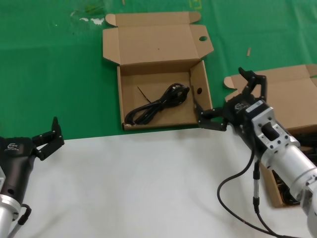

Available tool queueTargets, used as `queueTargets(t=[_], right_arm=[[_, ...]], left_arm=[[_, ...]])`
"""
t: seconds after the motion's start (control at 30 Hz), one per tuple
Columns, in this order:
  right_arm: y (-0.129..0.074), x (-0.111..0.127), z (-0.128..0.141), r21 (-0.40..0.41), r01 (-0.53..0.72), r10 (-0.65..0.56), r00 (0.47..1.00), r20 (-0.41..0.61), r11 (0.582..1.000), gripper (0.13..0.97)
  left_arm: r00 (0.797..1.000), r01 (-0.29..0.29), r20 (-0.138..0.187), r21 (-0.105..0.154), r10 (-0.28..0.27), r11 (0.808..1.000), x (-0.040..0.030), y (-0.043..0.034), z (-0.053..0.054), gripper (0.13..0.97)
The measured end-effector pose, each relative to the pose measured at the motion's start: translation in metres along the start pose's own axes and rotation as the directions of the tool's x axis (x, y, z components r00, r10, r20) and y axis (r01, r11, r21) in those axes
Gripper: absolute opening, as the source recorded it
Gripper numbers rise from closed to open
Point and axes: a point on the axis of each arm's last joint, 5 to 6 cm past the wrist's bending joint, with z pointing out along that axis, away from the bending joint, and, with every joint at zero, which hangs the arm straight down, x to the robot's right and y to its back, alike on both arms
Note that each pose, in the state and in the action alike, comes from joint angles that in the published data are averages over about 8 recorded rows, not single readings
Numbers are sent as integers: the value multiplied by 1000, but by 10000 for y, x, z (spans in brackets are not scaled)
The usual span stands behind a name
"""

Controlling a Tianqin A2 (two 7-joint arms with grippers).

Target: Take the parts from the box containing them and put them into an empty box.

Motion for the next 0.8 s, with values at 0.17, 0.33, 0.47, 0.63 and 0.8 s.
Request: queueTargets(t=[0.17,0.33,0.47,0.63,0.8], right_arm=[[54,-11,-99,-11,-80,79,996,-51,997,966],[107,-17,-202,-19,-159,156,982,-106,987,966],[151,-21,-289,-23,-220,214,965,-151,975,966],[205,-26,-400,-25,-294,282,937,-207,956,966],[245,-28,-486,-23,-346,330,911,-249,938,966]], left_arm=[[1000,0,0,0,0,1000,0,0,0,966],[1000,0,0,0,0,1000,0,0,0,966],[1000,0,0,0,0,1000,0,0,0,966],[1000,0,0,0,0,1000,0,0,0,966],[1000,0,0,0,0,1000,0,0,0,966]])
